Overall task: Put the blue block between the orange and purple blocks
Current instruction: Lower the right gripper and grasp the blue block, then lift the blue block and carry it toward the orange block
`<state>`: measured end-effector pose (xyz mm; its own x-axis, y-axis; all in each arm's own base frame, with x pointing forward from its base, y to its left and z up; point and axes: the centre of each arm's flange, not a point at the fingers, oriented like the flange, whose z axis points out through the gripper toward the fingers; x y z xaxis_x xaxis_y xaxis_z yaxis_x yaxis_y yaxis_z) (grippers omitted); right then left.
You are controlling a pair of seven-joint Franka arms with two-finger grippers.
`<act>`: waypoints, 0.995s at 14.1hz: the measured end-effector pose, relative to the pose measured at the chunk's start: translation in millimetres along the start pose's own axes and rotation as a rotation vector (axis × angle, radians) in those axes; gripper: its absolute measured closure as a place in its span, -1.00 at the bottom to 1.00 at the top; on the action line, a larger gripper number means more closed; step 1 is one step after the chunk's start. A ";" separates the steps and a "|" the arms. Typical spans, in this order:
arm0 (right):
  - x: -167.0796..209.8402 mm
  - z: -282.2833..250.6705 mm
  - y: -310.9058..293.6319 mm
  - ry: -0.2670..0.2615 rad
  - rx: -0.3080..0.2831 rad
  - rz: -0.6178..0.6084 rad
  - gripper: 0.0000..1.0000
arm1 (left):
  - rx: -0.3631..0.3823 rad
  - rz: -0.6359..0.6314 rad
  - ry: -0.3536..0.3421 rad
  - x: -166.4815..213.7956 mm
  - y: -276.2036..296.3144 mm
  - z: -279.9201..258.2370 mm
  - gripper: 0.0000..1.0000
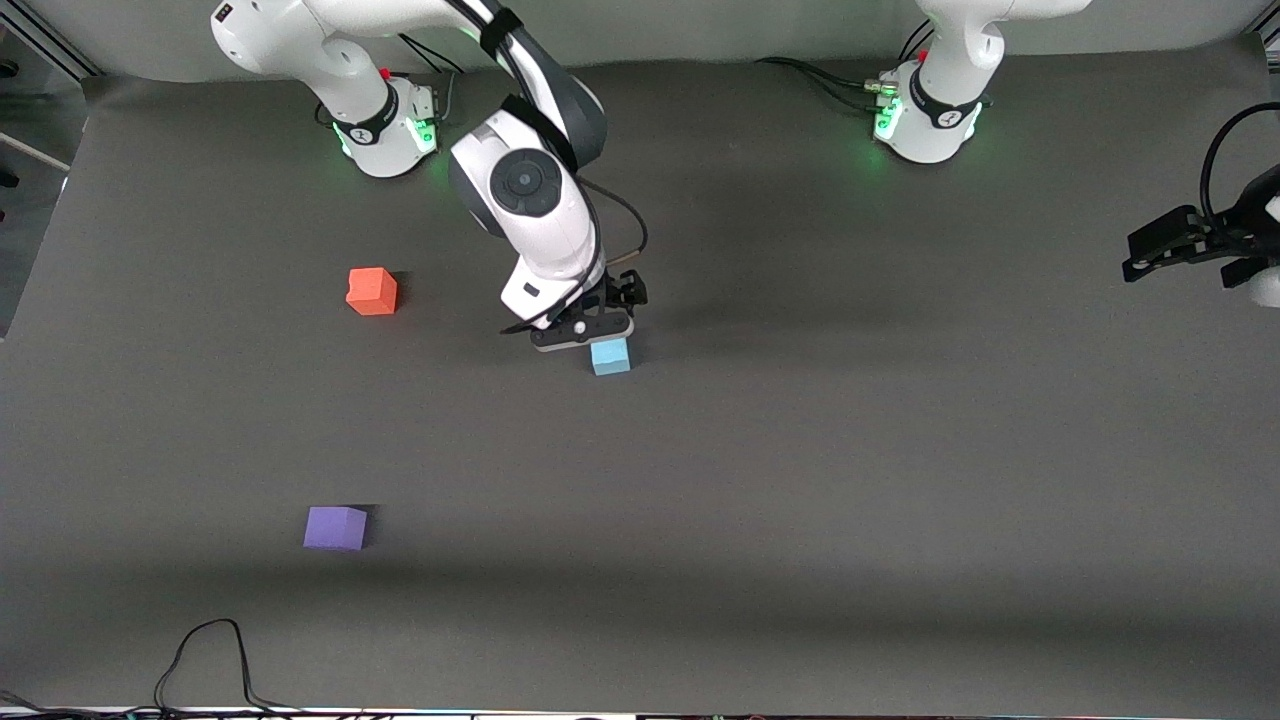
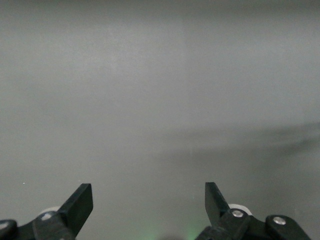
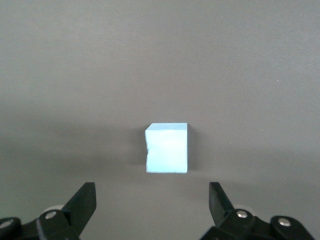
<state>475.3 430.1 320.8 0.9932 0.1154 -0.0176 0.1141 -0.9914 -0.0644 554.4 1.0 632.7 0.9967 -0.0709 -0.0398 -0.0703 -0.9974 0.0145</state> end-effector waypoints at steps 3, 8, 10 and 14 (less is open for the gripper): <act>0.8 52.7 0.9 -0.003 -0.021 -0.003 -1.00 | -0.001 -0.041 0.000 0.4 4.4 0.5 -1.00; 1.5 118.3 4.2 0.001 -0.040 0.005 -1.00 | -0.002 -0.052 -0.001 0.8 11.4 1.1 -1.00; -0.2 129.2 3.1 0.002 -0.043 0.010 -1.00 | -0.002 -0.048 -0.001 0.9 13.5 1.1 -1.00; -0.4 130.2 1.8 0.003 -0.042 0.016 -0.99 | -0.002 -0.041 -0.002 1.1 17.4 1.3 -1.00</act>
<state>471.8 436.3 190.8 0.9949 0.0995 -0.0156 0.0991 -0.9948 -0.0223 554.2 -16.5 631.6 0.9987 -0.0303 -0.0422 -0.0297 -0.9994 0.0150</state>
